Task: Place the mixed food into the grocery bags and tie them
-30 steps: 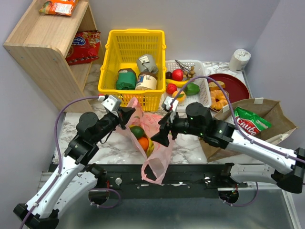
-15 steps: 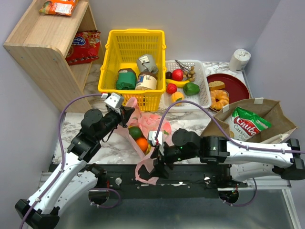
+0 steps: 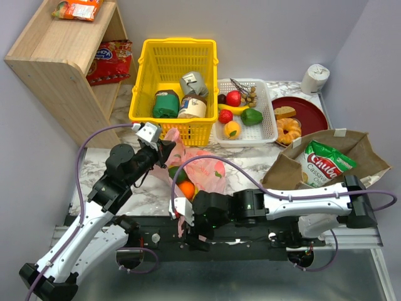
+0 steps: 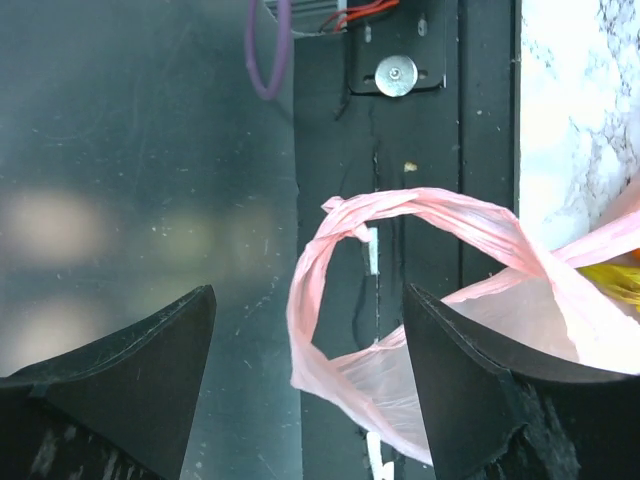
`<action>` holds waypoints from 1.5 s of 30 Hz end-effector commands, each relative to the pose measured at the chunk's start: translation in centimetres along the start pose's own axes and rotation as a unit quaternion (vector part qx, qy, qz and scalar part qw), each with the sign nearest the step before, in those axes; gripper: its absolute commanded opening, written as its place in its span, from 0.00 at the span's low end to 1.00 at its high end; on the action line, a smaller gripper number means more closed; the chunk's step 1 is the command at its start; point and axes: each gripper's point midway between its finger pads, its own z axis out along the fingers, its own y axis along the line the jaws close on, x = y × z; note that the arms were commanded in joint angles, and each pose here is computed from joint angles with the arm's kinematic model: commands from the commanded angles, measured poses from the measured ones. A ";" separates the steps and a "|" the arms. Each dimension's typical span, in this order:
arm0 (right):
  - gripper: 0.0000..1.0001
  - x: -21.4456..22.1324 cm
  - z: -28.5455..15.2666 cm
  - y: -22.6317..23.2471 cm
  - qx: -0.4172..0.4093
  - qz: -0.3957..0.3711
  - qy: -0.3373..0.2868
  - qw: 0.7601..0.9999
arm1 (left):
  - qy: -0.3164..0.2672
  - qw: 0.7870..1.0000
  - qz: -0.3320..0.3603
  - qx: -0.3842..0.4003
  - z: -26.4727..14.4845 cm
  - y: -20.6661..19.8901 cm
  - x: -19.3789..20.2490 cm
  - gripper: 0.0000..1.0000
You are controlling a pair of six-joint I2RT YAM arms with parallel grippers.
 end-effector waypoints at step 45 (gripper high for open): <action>0.35 -7.0 -28.5 -22.7 0.554 0.086 -0.194 0.805 | -0.113 0.986 -0.112 0.040 0.5 -2.0 -5.0 0.00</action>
